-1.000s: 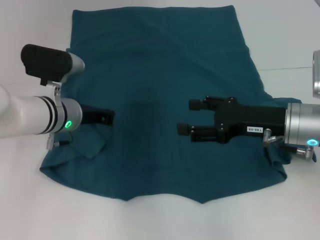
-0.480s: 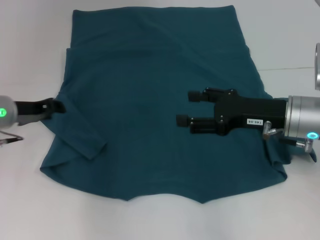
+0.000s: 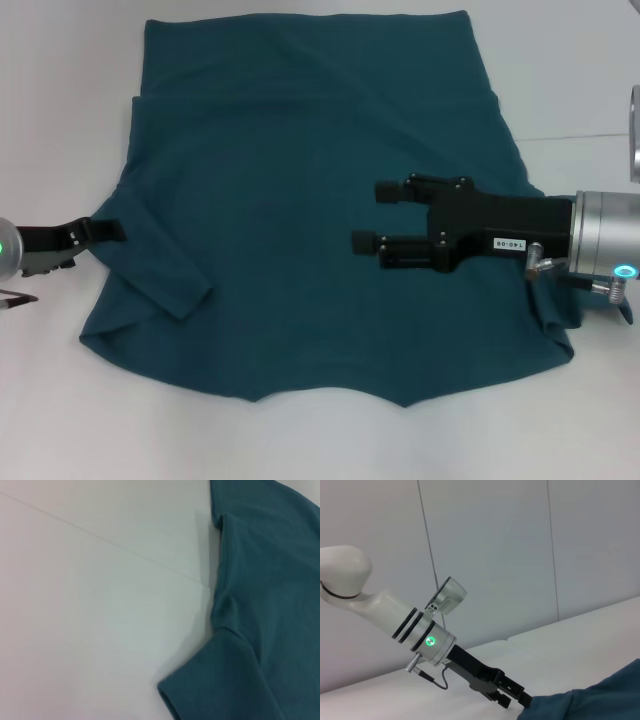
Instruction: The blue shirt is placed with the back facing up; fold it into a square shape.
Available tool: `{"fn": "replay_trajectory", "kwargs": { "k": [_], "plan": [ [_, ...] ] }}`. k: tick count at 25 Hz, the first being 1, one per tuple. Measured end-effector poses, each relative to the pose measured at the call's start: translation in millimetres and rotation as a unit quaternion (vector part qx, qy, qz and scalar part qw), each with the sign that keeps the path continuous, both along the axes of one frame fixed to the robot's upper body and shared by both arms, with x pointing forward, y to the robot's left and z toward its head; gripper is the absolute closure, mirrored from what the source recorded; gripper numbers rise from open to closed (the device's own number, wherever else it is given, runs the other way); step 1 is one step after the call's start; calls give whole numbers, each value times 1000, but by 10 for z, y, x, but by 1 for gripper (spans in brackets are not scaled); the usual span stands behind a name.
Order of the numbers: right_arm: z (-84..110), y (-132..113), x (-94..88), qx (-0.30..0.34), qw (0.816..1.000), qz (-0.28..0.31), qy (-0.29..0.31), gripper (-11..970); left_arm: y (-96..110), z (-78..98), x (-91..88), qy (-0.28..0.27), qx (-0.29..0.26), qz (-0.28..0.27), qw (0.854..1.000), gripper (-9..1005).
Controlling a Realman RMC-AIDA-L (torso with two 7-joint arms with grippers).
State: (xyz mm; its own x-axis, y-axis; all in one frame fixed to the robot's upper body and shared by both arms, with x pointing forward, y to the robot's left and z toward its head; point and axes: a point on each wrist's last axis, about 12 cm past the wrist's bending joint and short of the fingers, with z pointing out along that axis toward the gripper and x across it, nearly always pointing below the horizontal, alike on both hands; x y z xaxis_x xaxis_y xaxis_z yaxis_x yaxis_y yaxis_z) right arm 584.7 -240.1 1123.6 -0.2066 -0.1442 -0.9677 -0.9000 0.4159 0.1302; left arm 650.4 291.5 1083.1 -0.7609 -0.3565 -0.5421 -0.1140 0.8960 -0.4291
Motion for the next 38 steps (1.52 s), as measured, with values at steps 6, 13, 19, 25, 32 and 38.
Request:
{"fn": "replay_trajectory", "kwargs": {
  "k": [6,13,19,25,32,38],
  "plan": [
    [-13,-14,-12,1,1000,-2,2,78,-97,-8,27,6,2,-14,1000,118],
    [-19,-14,-16,1,1000,-3,3,78,-183,-31,34,13,5,-27,1000,102],
    [-10,4,0,0,1000,-2,1,78,-199,-38,24,20,12,-36,999,102],
    [-15,15,2,-1,1000,0,0,78,-252,-44,20,23,11,-45,999,104],
    [-19,12,0,0,1000,-1,1,78,-371,-30,40,16,14,-65,998,128],
    [-27,17,-4,1,1000,-1,2,78,-442,-9,86,-8,28,-69,997,151]
  ]
}}
